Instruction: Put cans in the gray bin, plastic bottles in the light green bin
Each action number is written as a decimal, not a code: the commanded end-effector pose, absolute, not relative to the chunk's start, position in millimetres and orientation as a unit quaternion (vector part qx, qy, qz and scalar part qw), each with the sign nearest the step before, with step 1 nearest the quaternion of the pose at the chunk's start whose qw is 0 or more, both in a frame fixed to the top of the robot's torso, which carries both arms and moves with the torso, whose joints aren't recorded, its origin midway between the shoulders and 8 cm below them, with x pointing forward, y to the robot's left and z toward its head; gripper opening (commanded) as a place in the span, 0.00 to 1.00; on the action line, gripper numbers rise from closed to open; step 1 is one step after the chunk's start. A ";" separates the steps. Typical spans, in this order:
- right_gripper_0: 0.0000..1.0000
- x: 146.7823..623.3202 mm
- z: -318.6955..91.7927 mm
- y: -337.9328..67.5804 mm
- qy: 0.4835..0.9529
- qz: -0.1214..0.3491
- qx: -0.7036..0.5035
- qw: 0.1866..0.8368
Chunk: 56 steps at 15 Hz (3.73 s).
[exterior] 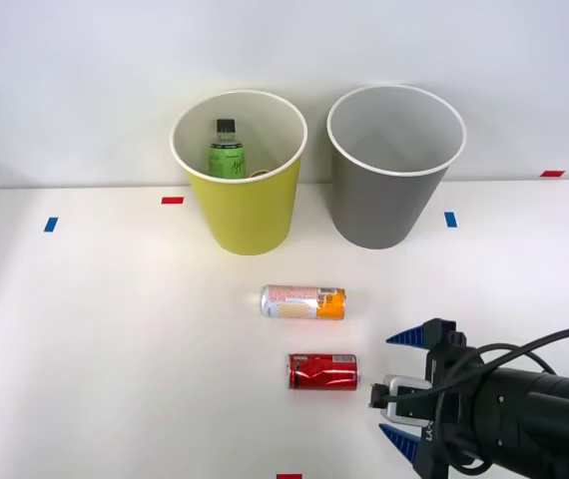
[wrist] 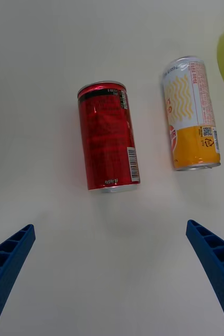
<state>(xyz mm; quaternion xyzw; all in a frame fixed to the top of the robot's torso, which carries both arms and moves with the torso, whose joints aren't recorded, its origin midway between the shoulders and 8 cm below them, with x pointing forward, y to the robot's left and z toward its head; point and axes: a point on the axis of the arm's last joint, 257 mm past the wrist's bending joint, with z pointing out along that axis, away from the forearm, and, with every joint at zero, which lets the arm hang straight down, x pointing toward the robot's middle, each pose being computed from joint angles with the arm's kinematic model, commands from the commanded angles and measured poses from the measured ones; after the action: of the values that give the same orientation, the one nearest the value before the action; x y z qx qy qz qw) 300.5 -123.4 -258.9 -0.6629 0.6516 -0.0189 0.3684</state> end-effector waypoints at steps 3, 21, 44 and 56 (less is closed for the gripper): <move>1.00 301.0 -251.9 -98.1 0.663 -0.003 -0.676 0.322; 1.00 316.4 -288.6 -47.0 0.673 -0.021 -0.698 0.243; 1.00 356.2 -308.7 -19.3 0.664 -0.047 -0.708 0.236; 0.80 363.0 -315.5 -17.2 0.670 -0.054 -0.703 0.233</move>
<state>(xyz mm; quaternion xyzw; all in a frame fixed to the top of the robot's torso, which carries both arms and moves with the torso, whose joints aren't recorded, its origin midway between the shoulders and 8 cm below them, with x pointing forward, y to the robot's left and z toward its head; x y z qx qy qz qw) 362.7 -17.4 -315.5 -0.7032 0.6699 -0.0535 0.2323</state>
